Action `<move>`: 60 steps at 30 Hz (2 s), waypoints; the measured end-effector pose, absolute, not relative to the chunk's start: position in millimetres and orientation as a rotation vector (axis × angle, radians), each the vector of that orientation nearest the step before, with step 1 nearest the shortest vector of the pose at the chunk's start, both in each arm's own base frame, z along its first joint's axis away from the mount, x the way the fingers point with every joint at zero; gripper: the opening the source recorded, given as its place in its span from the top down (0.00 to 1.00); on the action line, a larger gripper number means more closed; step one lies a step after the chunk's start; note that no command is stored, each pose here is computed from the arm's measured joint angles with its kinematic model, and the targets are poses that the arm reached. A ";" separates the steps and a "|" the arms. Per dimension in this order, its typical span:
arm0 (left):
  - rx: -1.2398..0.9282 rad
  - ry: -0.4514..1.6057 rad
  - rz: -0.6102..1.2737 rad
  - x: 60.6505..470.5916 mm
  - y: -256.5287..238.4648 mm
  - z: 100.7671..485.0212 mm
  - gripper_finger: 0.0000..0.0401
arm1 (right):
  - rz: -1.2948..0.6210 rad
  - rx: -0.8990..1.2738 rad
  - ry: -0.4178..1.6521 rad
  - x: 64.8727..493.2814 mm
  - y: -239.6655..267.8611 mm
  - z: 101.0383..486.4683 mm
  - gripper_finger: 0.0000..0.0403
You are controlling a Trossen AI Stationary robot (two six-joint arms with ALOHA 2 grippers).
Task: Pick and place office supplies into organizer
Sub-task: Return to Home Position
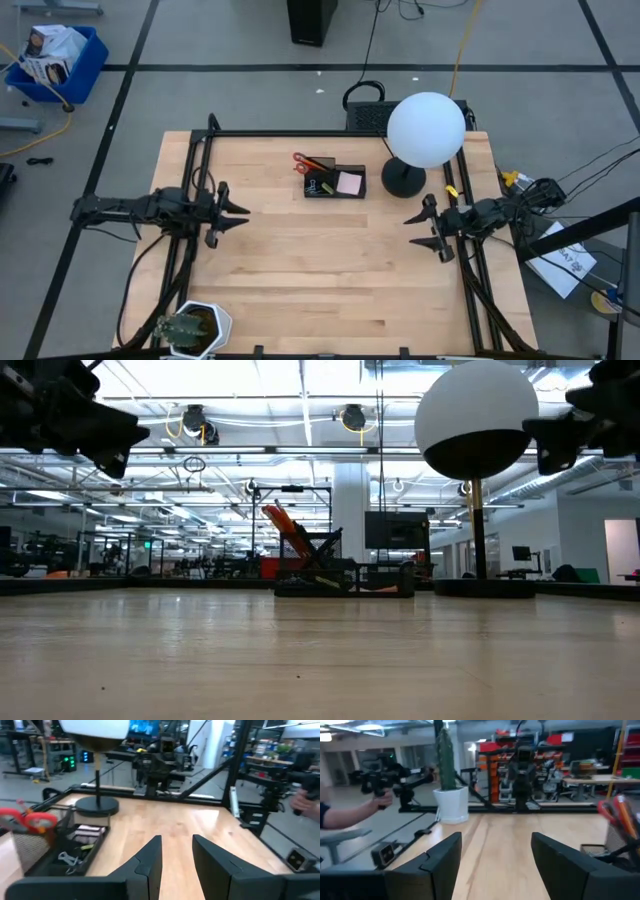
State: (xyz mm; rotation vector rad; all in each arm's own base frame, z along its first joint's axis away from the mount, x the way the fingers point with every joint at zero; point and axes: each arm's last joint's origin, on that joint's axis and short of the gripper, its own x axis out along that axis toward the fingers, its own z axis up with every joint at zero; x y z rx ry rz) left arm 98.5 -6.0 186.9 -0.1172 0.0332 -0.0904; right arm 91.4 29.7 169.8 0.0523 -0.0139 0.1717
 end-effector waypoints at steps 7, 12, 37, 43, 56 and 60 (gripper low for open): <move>-0.112 0.072 -0.064 99.5 -3.1 178.5 0.72 | 0.226 0.034 -0.016 93.5 29.6 169.7 0.43; -0.108 0.103 -0.001 101.7 -0.4 163.6 0.72 | 0.195 0.022 0.017 96.0 28.4 166.9 0.42; -0.115 0.073 0.010 103.0 0.3 161.3 0.72 | 0.197 0.008 0.030 96.6 28.8 165.5 0.43; -0.116 0.073 0.011 103.0 0.3 161.3 0.72 | 0.197 0.008 0.030 96.6 28.8 165.5 0.43; -0.116 0.074 0.012 103.0 0.3 161.1 0.72 | 0.197 0.007 0.031 96.6 28.8 165.5 0.43; -0.116 0.074 0.012 103.0 0.3 161.1 0.72 | 0.197 0.008 0.030 96.6 28.8 165.5 0.42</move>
